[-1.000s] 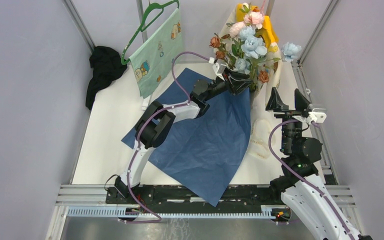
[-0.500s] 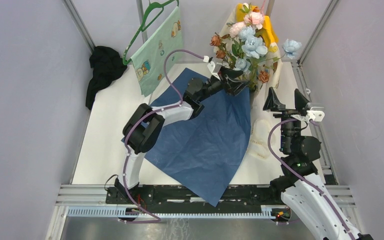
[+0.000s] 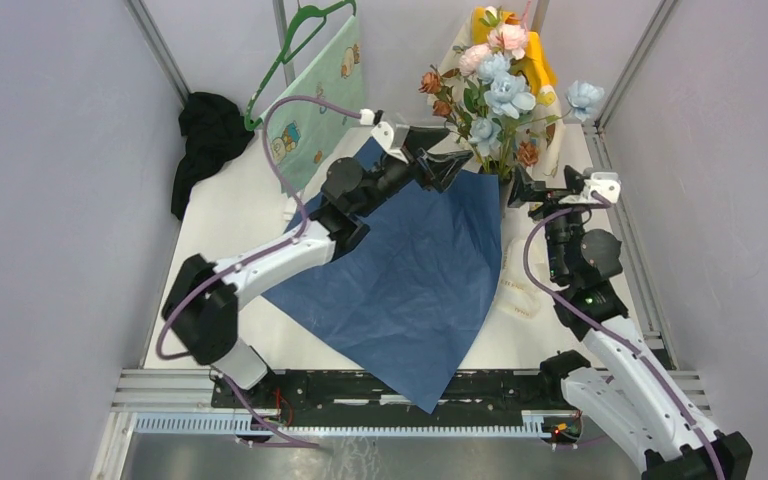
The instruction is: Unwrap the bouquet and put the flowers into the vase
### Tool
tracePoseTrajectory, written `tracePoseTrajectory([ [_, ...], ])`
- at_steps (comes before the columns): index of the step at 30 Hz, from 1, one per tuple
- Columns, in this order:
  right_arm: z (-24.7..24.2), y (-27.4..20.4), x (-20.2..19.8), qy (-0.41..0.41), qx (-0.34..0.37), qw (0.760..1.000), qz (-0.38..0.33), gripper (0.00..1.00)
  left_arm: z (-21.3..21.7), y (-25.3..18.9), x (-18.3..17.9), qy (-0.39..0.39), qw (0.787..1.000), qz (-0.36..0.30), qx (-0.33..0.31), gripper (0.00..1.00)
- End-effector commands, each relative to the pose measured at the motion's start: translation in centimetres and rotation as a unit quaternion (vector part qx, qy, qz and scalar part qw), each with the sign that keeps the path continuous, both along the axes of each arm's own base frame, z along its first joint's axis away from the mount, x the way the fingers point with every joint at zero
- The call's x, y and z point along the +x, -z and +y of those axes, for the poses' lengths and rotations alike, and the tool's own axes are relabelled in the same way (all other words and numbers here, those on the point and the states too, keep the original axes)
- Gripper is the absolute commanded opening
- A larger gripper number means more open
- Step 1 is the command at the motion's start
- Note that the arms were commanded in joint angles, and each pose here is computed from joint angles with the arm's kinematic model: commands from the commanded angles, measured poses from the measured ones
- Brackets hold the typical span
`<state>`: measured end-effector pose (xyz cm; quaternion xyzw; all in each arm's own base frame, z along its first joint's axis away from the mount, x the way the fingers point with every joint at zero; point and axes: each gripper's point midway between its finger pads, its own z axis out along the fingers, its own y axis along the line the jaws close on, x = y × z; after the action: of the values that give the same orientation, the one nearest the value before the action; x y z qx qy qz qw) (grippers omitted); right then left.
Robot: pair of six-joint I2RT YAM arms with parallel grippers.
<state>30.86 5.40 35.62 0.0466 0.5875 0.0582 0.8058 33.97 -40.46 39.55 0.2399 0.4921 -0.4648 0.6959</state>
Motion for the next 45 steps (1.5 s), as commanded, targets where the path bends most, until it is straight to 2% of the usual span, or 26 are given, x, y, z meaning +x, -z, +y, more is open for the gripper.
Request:
tracePoseTrajectory([
  [1, 2.4, -1.3, 0.8, -0.058, 0.004, 0.998, 0.002, 0.98, 4.4, -1.2, -0.1, -0.111, 0.993, -0.001, 0.043, 0.76],
  [8, 7.3, -1.4, 1.0, -0.182, 0.014, 0.983, -0.007, 0.98, 12.2, -1.6, -0.2, -0.257, 0.962, 0.066, 0.07, 0.75],
  [14, 15.0, 0.2, 0.3, -0.35, 0.053, 0.935, 0.012, 0.98, 18.9, -3.2, -1.3, -0.367, 0.924, 0.088, 0.065, 0.75],
  [16, 18.2, 1.3, 0.1, -0.375, 0.035, 0.926, 0.036, 0.98, 20.2, -3.4, -1.5, -0.389, 0.915, 0.089, 0.066, 0.75],
  [20, 24.4, 4.5, -0.3, -0.391, -0.053, 0.913, 0.103, 0.98, 21.5, -3.1, -1.6, -0.414, 0.903, 0.095, 0.072, 0.75],
  [22, 26.3, 6.3, -0.3, -0.382, -0.103, 0.908, 0.135, 0.98, 22.0, -3.0, -1.6, -0.423, 0.897, 0.099, 0.075, 0.75],
  [26, 26.8, 9.5, -0.2, -0.304, -0.207, 0.912, 0.18, 0.98, 22.7, -2.9, -1.6, -0.437, 0.89, 0.106, 0.079, 0.75],
  [29, 25.0, 11.8, -0.1, -0.201, -0.299, 0.908, 0.214, 0.98, 23.2, -2.6, -1.5, -0.452, 0.881, 0.105, 0.092, 0.76],
  [32, 23.2, 13.5, -0.2, -0.13, -0.356, 0.893, 0.241, 0.98, 23.7, -2.4, -1.4, -0.464, 0.874, 0.113, 0.096, 0.78],
  [41, 22.8, 14.4, -1.1, -0.135, -0.366, 0.889, 0.239, 0.98, 23.5, -2.1, -1.2, -0.464, 0.871, 0.128, 0.095, 0.81],
  [45, 22.7, 14.5, -1.2, -0.134, -0.358, 0.895, 0.228, 0.98, 23.6, -1.9, -1.2, -0.468, 0.869, 0.129, 0.099, 0.82],
])
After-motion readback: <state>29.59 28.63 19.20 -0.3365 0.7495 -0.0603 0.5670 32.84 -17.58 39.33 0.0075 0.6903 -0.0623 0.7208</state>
